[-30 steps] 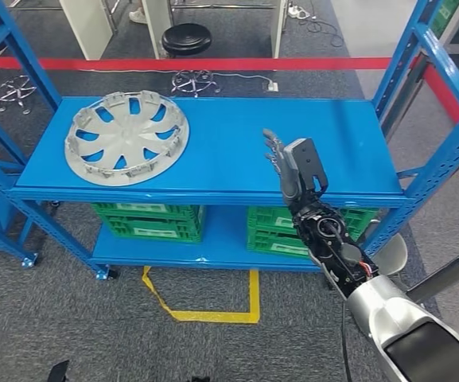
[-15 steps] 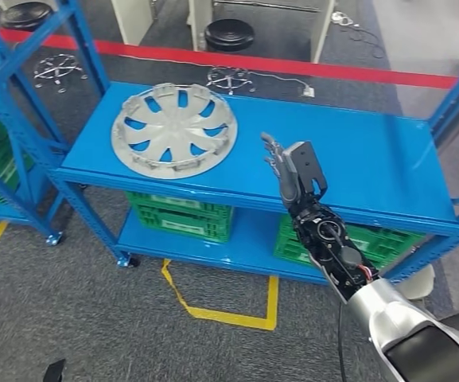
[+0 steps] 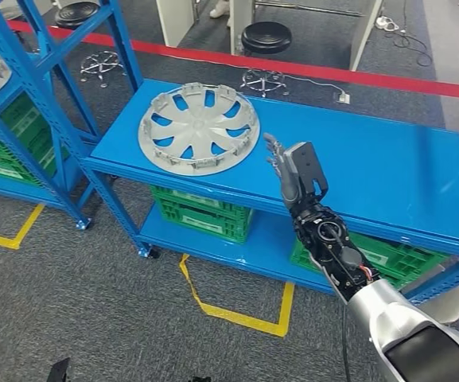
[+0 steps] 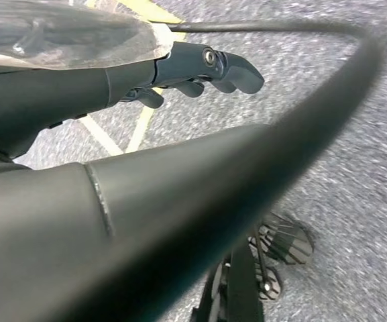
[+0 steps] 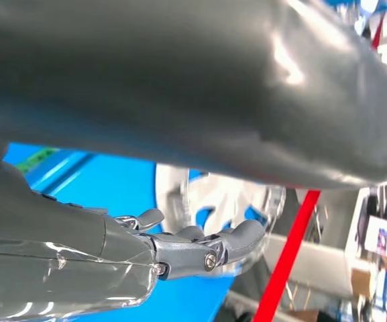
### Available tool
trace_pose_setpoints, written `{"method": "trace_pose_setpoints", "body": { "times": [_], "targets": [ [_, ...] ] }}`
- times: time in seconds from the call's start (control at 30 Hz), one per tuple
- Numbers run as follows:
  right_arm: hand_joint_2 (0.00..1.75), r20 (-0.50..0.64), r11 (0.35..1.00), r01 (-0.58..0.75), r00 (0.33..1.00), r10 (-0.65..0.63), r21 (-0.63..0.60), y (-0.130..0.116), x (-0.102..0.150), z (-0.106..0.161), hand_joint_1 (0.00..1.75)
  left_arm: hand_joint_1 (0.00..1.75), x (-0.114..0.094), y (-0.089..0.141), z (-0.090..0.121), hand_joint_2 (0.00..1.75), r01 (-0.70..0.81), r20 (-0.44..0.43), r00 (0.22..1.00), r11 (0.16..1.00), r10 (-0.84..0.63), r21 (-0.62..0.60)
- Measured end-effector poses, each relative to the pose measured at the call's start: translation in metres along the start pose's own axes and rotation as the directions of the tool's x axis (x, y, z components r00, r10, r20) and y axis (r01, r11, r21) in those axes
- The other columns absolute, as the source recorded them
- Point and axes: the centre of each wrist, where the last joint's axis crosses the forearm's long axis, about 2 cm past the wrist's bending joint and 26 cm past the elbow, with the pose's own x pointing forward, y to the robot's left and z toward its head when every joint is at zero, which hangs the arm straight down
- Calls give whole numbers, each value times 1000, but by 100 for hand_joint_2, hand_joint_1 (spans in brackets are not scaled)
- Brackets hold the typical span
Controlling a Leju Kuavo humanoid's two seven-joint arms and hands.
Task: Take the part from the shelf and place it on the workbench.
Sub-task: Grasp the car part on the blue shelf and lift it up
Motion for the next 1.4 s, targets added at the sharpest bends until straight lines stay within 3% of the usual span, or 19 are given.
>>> {"method": "trace_pose_setpoints", "body": {
  "times": [1.4],
  "targets": [
    [0,16,999,10,1000,-9,-30,-6,-2,2,0,0,-1,4,0,0,12,18,1000,1000,-12,5]
  ]
}}
